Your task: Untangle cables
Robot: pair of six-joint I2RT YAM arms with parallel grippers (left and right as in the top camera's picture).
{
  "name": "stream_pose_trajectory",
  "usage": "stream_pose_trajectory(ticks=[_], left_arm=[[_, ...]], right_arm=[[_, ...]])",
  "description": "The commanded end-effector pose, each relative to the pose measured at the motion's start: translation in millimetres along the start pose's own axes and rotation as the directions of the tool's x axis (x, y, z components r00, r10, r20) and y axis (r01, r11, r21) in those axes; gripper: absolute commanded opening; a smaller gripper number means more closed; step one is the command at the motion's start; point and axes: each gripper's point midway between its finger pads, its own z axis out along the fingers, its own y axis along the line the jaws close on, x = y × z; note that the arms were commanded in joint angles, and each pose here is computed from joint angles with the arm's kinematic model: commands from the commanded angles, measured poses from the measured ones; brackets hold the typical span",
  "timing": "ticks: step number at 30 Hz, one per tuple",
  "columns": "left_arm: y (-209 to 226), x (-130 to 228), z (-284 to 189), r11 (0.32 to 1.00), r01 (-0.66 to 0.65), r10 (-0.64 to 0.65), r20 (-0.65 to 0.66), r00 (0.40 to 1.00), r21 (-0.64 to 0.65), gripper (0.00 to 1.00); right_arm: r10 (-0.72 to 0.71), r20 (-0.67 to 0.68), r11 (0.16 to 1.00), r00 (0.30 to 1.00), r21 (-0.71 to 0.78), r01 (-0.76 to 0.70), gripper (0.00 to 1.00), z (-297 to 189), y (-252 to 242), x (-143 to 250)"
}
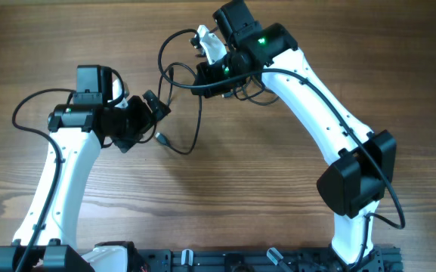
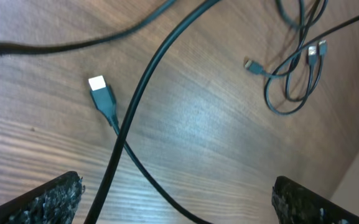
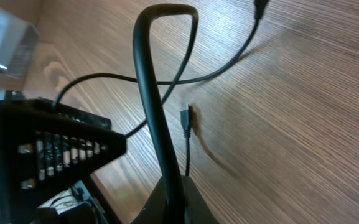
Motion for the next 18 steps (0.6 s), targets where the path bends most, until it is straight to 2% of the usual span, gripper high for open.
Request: stream_pose_trajectory(ticks=[1, 6, 12, 18], left_arm=[[-16.4, -20.0, -31.1, 0.996, -0.078, 0.074, 0.119, 0.990, 0.036, 1.00], [-30.3, -34.2, -82.8, 0.989, -0.106, 0.076, 0.262, 0.962, 0.103, 1.00], [-6.5, -49.2, -135.5, 0.991, -0.046, -0.011, 0.413, 0.910, 0.127, 1.00], [33.3, -60.5, -133.4, 0.997, 0.042, -0.062, 0.399, 0.915, 0.059, 1.00]], right_arm=[[0.030, -0.013, 0.998, 0.999, 0.064, -0.029, 0.06, 8.9, -16.7, 1.1], [0.046, -0.022, 0.994, 0.999, 0.102, -0.044, 0.05, 6.9, -26.3, 4.2], [0.076, -0.041, 0.981, 0.996, 0.183, -0.067, 0.04, 1.6, -44.9, 11.5], [0.103, -0.111, 0.960, 0.989, 0.271, -0.069, 0.04, -17.2, -78.6, 31.5]])
